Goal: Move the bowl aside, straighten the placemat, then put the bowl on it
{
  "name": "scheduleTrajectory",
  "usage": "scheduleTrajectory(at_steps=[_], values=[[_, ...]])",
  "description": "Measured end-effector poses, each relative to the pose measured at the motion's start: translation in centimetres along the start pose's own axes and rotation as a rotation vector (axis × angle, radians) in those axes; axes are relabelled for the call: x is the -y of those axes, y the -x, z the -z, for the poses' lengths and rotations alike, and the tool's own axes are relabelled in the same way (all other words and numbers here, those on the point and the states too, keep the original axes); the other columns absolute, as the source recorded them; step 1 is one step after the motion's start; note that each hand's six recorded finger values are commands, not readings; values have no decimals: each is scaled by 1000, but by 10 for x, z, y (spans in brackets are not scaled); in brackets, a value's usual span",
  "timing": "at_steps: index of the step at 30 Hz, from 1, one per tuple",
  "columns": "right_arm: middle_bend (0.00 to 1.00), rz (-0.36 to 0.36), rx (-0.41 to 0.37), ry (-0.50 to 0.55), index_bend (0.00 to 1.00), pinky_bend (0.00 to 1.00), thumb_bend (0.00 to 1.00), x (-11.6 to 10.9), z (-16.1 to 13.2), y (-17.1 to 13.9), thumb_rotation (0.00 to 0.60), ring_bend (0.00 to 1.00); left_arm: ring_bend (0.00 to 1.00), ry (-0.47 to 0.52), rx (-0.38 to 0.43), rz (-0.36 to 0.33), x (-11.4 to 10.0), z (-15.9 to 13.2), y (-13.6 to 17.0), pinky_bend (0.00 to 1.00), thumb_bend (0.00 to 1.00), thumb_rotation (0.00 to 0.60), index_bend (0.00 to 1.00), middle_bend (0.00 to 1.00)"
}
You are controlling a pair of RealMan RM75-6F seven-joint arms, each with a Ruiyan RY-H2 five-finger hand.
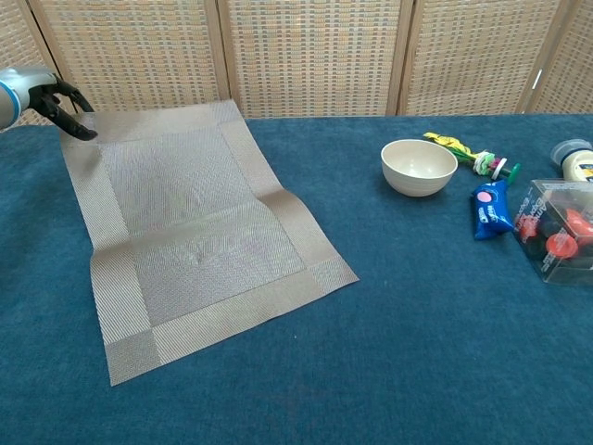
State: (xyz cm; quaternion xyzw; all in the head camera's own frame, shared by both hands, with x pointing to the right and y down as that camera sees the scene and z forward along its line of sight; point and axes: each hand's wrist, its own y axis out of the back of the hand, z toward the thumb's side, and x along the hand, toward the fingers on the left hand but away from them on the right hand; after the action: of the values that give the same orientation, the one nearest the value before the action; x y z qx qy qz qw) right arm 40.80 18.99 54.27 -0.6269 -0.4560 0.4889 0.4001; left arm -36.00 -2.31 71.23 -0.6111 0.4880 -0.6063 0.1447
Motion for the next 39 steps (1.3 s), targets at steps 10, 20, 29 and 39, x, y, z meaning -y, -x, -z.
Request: scheduleTrajectory(at_steps=[10, 20, 29, 39], values=[[0, -5, -14, -14, 29, 0, 0, 2, -3, -2, 600, 0, 0, 26, 94, -87, -32, 15, 52, 0, 0, 600, 0, 0], [0, -40, -28, -51, 28, 0, 0, 11, -4, -2, 600, 0, 0, -101, 82, -134, -74, 67, 148, 0, 0, 600, 0, 0], [0, -155, -169, -118, 28, 0, 0, 35, -30, 21, 600, 0, 0, -298, 161, -214, -78, 97, 213, 0, 0, 600, 0, 0], [0, -291, -449, -129, 54, 0, 0, 63, -110, 80, 600, 0, 0, -314, 193, -170, -70, 115, 238, 0, 0, 600, 0, 0]])
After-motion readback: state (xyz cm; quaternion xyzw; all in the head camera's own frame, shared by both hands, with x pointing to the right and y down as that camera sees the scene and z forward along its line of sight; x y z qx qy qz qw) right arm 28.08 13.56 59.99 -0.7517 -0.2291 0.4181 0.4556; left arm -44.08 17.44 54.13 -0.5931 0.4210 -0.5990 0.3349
